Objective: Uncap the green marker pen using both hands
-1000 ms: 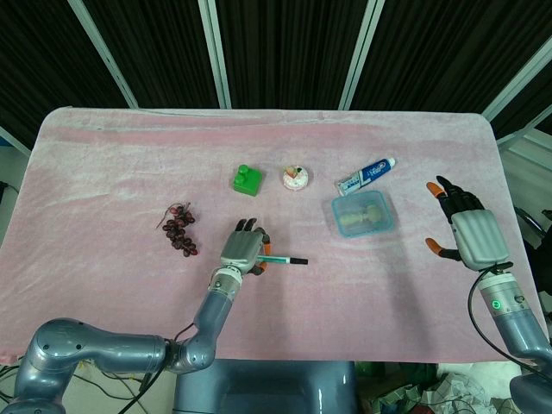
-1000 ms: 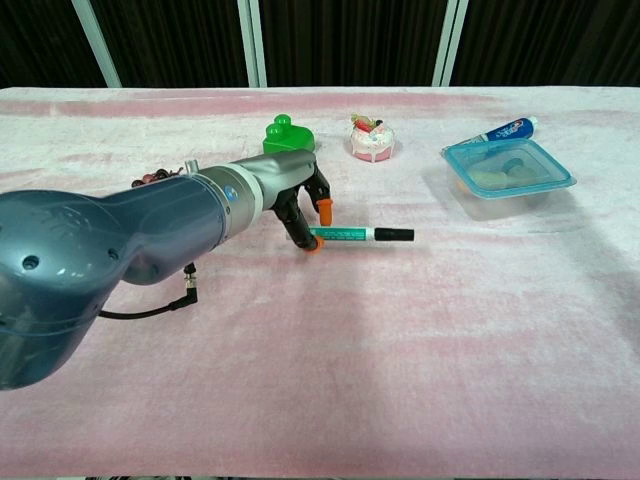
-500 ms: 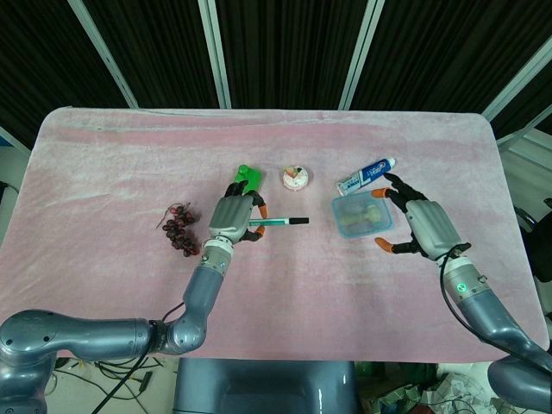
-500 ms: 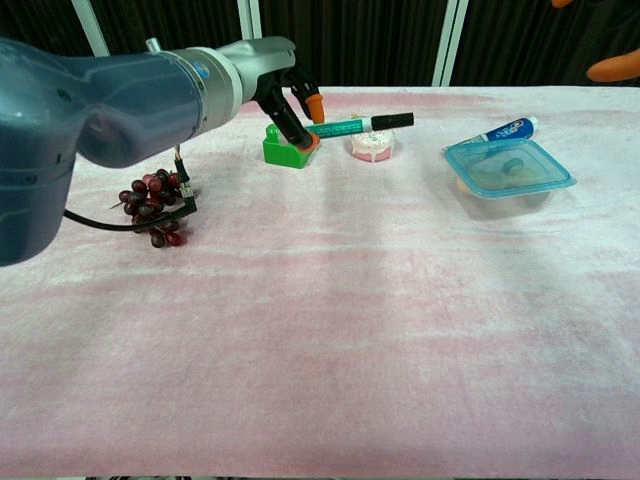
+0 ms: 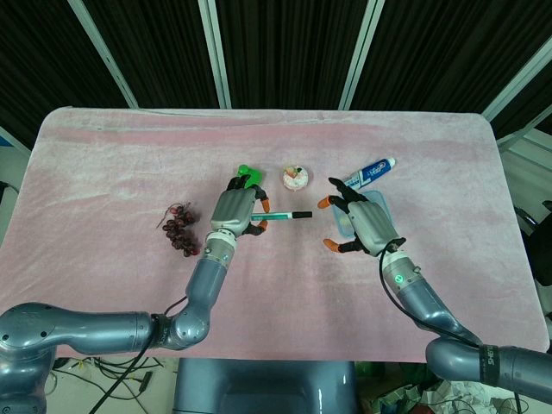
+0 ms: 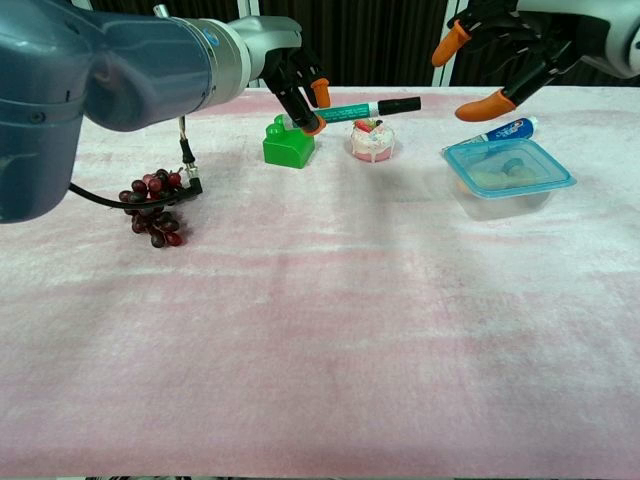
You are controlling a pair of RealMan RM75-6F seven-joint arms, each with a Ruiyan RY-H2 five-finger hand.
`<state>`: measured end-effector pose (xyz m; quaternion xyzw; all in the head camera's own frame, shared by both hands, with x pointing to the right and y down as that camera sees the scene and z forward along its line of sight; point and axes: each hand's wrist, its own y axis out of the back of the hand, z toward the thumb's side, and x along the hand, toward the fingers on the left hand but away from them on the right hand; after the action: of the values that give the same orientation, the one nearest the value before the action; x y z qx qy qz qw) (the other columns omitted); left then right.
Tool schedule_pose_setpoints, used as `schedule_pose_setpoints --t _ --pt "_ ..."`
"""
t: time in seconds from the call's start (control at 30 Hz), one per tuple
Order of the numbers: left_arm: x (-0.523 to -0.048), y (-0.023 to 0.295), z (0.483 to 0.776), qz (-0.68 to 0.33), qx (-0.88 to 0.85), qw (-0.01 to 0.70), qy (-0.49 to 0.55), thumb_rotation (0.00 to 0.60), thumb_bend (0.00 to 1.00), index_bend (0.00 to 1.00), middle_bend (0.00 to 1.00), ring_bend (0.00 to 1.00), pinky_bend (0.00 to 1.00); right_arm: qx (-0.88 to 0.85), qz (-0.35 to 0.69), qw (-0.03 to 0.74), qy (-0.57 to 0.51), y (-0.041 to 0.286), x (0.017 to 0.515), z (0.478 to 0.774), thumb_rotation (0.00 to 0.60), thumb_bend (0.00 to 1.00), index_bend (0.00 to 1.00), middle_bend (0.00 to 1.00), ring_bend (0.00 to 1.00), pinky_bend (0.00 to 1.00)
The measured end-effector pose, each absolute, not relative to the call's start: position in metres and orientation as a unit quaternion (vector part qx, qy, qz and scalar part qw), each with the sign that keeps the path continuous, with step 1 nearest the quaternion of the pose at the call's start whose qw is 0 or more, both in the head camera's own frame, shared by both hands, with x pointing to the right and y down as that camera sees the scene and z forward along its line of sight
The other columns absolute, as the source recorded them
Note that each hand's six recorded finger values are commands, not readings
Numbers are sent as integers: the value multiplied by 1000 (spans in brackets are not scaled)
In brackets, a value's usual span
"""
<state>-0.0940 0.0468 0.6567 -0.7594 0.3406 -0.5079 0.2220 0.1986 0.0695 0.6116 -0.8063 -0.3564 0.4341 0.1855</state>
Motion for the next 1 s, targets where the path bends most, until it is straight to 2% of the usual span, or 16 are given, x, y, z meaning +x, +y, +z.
schedule_pose_setpoints --t 0.33,1.0 --pt "-91 51 661 -508 -760 220 340 600 496 696 313 23 0 -790 436 184 -389 56 191 626 600 178 414 20 94 177" --pt "-86 53 665 -497 -767 212 346 600 500 713 330 23 0 -795 443 153 -385 66 188 645 600 183 435 20 94 177"
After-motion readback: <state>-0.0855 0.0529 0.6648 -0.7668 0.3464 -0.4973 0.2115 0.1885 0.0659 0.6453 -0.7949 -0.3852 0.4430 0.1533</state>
